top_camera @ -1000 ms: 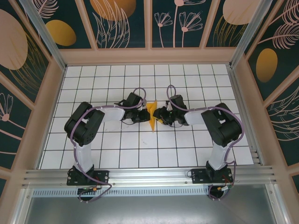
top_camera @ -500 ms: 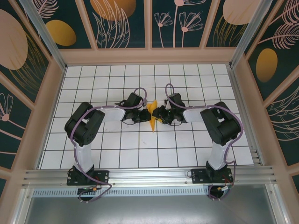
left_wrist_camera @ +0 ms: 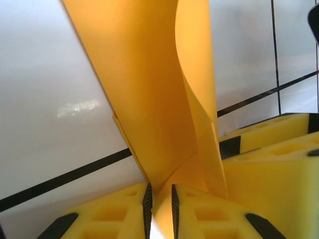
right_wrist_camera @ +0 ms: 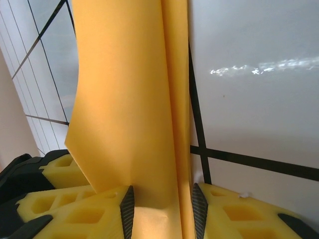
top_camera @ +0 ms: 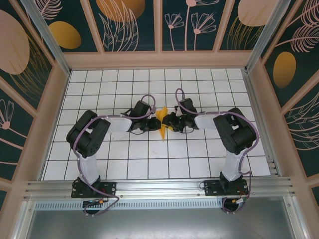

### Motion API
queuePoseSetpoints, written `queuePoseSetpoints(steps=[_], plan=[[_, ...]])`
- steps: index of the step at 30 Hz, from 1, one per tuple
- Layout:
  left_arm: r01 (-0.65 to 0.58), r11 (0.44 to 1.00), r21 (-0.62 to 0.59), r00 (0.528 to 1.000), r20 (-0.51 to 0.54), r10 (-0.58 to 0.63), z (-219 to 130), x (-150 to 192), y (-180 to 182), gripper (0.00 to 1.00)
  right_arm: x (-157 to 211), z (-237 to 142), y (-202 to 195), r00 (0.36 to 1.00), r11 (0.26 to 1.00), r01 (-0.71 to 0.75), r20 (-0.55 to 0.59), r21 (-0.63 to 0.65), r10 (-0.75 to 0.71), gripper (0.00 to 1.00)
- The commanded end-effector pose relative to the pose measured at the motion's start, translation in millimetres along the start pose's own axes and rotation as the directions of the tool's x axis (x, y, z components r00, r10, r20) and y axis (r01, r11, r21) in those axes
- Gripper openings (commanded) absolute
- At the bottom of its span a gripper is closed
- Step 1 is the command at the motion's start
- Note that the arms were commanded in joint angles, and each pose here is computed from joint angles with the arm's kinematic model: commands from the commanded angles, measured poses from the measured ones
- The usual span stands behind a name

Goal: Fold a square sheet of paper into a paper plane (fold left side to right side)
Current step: Fold the wing for the fifth time at the center of the table.

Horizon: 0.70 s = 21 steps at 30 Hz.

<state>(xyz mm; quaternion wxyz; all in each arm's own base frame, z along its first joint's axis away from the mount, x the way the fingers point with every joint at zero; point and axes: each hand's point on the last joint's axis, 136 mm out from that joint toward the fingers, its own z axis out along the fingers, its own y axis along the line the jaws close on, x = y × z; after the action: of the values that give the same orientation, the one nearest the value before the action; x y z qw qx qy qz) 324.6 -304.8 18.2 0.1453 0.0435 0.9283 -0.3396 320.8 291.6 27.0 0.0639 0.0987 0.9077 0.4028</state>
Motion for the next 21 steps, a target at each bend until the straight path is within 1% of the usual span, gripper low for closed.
queuePoseSetpoints(steps=[1, 9, 11, 15, 18, 21], plan=[[-0.002, 1.000, -0.019, 0.999, -0.045, 0.001, -6.9, 16.5, 9.9, 0.24, 4.5, 18.3, -46.0, 0.999, 0.987, -0.032, 0.003, 0.157, 0.032, 0.40], [0.019, 1.000, -0.018, 1.000, -0.022, -0.019, -19.2, 13.4, 18.3, 0.24, 3.3, 18.4, -44.7, 1.000, 0.987, -0.027, 0.002, 0.159, 0.027, 0.40], [0.027, 1.000, 0.001, 1.000, -0.006, -0.027, -27.9, 9.4, 17.8, 0.27, 3.5, 17.8, -44.7, 1.000, 0.987, -0.026, 0.003, 0.160, 0.026, 0.40], [0.032, 0.999, 0.030, 0.999, 0.038, -0.034, -44.2, -4.0, 14.6, 0.35, 3.3, 17.5, -43.7, 1.000, 0.987, -0.023, 0.004, 0.156, 0.023, 0.40], [0.035, 0.996, 0.087, 0.998, 0.044, -0.039, -45.7, -11.7, 3.7, 0.40, 2.7, 16.9, -41.8, 1.000, 0.988, -0.020, 0.006, 0.151, 0.020, 0.40], [0.044, 0.989, 0.141, 0.998, 0.038, -0.050, -40.6, -18.7, -6.2, 0.42, 2.9, 15.9, -41.6, 1.000, 0.988, -0.018, 0.007, 0.151, 0.017, 0.39]])
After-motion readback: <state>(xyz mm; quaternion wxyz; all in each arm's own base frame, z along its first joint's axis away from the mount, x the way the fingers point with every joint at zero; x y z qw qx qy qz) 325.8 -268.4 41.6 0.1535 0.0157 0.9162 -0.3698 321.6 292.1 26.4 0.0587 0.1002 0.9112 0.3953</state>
